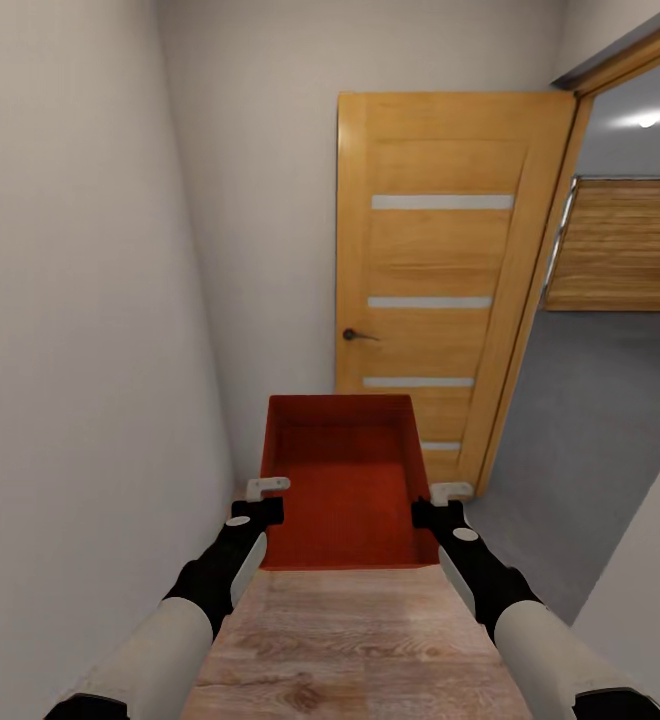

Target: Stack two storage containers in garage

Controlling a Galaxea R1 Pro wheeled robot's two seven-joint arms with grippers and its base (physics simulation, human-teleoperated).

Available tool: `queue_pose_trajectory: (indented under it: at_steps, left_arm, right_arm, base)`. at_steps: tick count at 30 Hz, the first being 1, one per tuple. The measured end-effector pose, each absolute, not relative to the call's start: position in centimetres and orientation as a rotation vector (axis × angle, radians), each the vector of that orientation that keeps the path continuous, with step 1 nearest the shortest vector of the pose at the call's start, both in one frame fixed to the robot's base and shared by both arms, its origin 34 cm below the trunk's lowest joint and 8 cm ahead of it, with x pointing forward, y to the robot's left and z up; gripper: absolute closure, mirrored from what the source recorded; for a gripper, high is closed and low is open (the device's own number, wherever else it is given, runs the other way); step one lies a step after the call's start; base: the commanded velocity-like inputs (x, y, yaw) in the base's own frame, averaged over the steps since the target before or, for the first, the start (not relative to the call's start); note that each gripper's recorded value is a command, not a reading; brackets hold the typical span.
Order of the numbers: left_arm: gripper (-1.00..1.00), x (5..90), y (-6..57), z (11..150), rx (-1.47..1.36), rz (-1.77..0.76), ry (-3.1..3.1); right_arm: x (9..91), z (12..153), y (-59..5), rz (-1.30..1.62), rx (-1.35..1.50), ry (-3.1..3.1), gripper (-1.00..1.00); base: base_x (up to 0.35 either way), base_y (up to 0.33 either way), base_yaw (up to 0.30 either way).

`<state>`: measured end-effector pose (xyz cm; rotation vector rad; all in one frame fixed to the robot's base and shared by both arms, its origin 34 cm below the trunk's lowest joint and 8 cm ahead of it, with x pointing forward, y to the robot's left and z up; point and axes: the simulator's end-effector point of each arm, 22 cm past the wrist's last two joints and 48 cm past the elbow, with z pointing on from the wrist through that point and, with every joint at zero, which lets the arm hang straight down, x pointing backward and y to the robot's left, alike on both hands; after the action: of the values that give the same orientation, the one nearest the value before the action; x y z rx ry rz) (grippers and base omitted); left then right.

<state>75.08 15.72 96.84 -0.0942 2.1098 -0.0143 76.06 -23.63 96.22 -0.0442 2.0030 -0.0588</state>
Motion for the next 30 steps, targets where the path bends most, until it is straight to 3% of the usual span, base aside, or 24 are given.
queue_pose_trajectory:
  at_steps: [17, 30]
  left_arm:
    - [1.0, 75.29, 15.74, 97.37, -0.099, -0.016, 2.098]
    - [1.0, 75.37, 15.73, 97.42, -0.097, -0.015, 2.097]
  right_arm:
    - [76.29, 96.7, -23.61, -0.059, -0.046, 1.992, 1.0]
    - [76.37, 96.73, -23.61, -0.059, -0.046, 1.991, 1.0]
  base:
    - [0.317, 0.0, 0.0]
    - [0.039, 0.0, 0.0]
